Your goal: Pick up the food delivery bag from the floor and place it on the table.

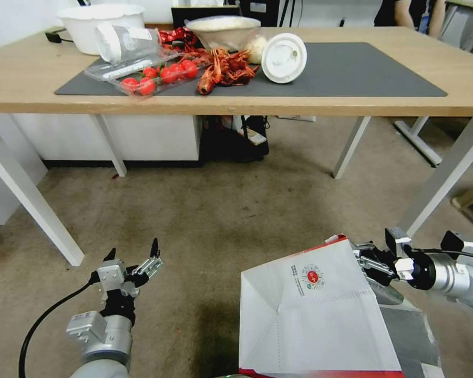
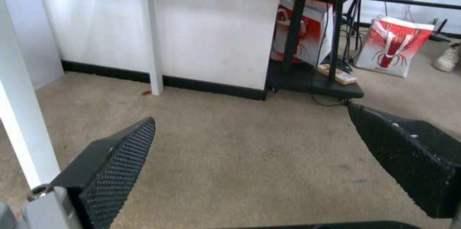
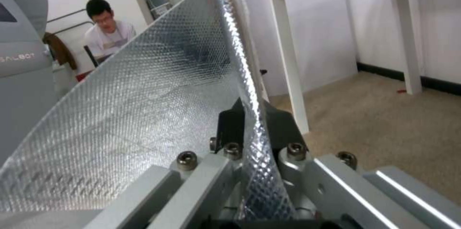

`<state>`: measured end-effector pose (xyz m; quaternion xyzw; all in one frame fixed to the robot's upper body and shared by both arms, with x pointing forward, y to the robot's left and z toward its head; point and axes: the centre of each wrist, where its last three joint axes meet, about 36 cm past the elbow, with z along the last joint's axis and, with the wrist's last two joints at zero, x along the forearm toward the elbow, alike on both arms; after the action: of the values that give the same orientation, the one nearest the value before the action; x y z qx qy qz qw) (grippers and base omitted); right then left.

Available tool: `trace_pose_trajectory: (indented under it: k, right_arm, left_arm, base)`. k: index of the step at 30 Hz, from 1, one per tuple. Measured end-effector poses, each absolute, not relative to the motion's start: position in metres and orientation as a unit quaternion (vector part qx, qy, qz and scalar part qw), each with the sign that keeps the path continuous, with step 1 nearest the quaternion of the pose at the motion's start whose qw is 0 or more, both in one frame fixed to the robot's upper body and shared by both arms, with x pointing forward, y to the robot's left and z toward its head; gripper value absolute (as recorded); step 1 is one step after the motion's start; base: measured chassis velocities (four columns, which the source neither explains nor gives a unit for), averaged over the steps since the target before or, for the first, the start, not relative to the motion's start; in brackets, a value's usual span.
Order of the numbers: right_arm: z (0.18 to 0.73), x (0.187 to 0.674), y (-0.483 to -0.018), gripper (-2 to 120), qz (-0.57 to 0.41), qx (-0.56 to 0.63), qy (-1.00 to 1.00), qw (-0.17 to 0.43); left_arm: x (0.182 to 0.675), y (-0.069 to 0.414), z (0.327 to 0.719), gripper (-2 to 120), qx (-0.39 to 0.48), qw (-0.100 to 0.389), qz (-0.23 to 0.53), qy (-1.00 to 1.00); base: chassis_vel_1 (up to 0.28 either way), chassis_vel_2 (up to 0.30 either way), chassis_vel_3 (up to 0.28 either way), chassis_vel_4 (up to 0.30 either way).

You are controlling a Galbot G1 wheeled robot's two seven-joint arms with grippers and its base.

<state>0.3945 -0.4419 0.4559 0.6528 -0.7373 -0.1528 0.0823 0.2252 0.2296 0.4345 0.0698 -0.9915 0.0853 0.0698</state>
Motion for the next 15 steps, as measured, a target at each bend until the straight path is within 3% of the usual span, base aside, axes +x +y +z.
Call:
trace_pose_trajectory:
  k: [15]
  right_arm:
    - [0.4629, 0.3985, -0.4396, 0, -0.148, 0.654, -0.738, 0.076]
  left_arm:
    - [0.2271, 0.2313, 0.4355, 100, 0.069, 0.068, 0.083, -0.992]
  base:
    - [0.0, 0.0, 0.0, 0.0]
